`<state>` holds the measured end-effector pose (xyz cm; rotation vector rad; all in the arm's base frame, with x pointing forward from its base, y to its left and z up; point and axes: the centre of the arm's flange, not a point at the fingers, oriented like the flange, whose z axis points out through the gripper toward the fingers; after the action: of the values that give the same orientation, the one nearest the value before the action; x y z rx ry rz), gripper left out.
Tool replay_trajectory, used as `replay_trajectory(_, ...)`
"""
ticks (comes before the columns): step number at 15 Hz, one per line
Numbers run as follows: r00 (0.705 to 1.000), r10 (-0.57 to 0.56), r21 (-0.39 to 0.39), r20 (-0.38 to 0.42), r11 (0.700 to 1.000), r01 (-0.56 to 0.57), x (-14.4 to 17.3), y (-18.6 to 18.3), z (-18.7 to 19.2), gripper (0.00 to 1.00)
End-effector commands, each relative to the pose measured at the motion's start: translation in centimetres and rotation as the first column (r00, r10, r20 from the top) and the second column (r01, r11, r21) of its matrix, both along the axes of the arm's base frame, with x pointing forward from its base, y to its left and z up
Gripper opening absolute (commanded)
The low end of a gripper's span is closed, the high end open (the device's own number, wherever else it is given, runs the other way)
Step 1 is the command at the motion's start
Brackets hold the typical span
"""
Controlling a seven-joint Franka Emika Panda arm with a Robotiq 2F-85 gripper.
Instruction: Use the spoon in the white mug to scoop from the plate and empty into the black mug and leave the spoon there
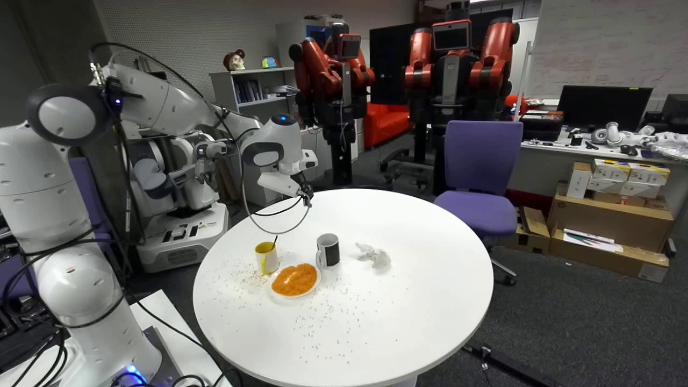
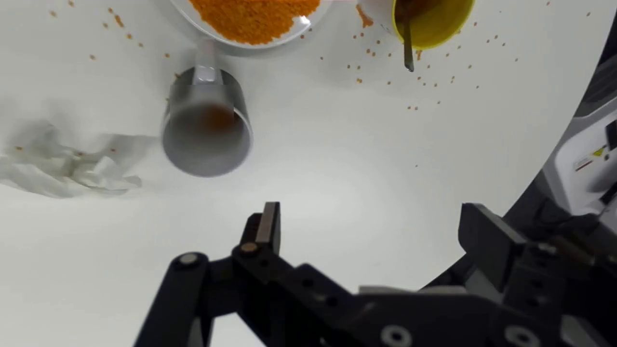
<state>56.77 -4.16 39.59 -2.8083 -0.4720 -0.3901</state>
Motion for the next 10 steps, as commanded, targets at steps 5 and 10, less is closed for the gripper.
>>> replay_trajectory(5, 0.907, 0.410, 0.089, -0.102, 0.911, -0.402, 3.1, 7.3, -5.6, 1.00)
replay_trajectory(10, 0.753, 0.620, 0.181, -0.218, 0.784, -0.594, 3.1, 10.5, -7.4, 1.00)
